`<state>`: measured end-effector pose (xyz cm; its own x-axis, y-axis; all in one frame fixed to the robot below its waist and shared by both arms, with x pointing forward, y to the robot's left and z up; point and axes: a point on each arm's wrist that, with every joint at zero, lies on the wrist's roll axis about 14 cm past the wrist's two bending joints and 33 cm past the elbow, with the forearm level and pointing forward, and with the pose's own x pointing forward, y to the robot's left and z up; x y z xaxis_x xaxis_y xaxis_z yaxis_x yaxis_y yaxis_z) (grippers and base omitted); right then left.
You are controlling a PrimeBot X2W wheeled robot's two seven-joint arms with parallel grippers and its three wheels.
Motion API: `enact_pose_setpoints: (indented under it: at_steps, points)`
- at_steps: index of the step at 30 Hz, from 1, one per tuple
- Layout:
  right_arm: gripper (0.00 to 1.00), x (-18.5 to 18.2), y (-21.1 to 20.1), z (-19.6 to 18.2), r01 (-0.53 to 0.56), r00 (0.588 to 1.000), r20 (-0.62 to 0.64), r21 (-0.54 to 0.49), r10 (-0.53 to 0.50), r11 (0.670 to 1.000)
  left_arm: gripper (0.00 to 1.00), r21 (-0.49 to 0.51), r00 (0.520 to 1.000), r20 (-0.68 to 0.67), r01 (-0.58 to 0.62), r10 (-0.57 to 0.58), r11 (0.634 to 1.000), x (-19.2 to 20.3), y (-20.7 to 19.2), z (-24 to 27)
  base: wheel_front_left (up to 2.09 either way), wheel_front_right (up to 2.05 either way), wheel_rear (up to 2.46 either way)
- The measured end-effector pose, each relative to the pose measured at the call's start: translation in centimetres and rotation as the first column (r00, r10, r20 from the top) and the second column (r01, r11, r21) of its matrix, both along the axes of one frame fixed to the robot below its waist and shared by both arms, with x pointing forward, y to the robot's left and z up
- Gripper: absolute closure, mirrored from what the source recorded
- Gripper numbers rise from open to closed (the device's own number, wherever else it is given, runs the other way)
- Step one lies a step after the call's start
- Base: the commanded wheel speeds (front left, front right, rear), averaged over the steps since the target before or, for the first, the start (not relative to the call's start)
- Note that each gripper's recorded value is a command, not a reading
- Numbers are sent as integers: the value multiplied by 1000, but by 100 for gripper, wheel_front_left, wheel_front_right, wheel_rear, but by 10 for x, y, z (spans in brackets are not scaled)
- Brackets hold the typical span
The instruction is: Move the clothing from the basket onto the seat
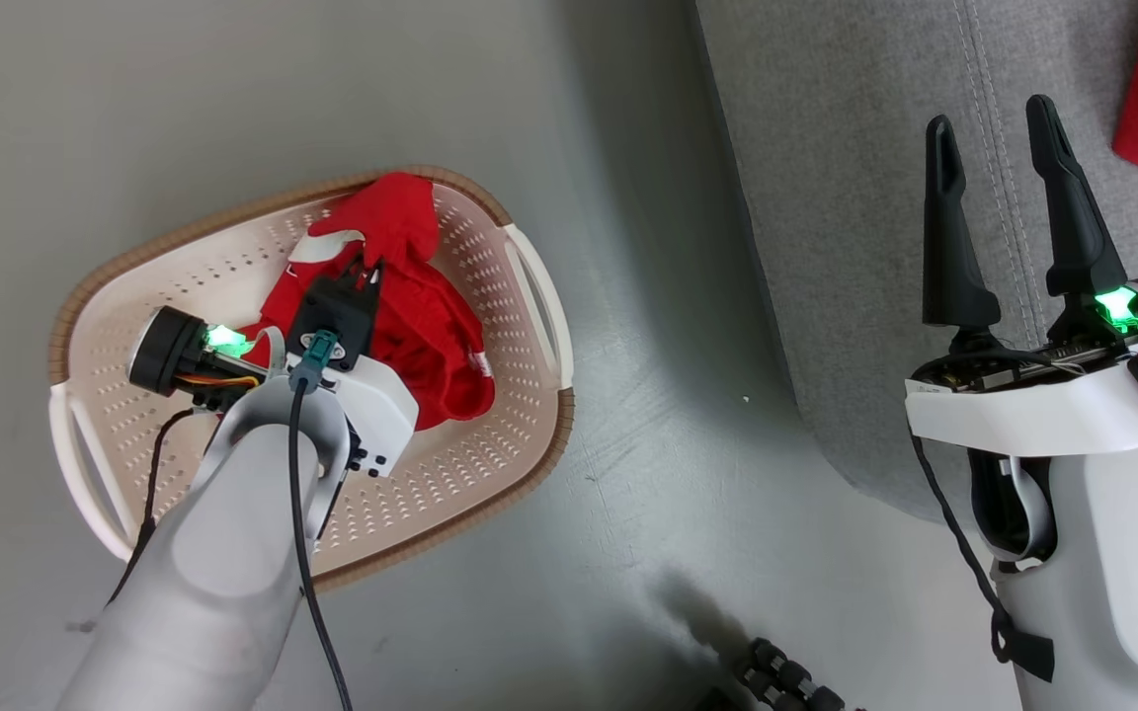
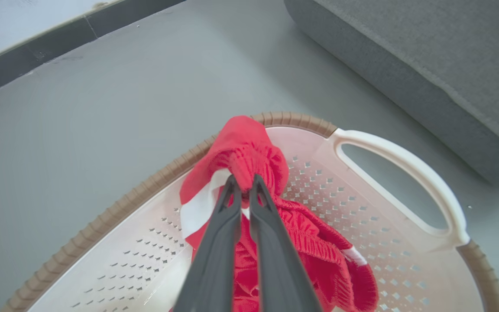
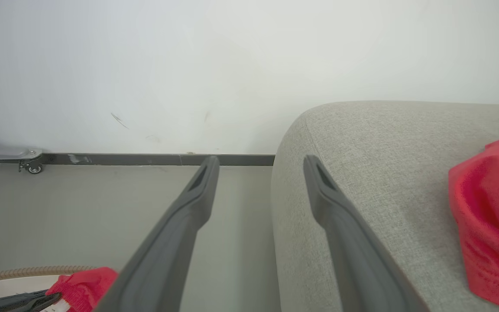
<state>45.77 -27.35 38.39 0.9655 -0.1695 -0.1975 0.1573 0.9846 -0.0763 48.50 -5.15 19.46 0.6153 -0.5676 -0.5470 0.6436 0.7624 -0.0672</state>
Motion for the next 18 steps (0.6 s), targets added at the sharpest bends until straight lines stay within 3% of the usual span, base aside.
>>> enact_pose_setpoints:
  at_steps: [18]
  points:
    - [0,20,21,32,-73,993,87,-43,77,996,100,-102,963,221,-137,157,985,22,25,94,0,0,0]
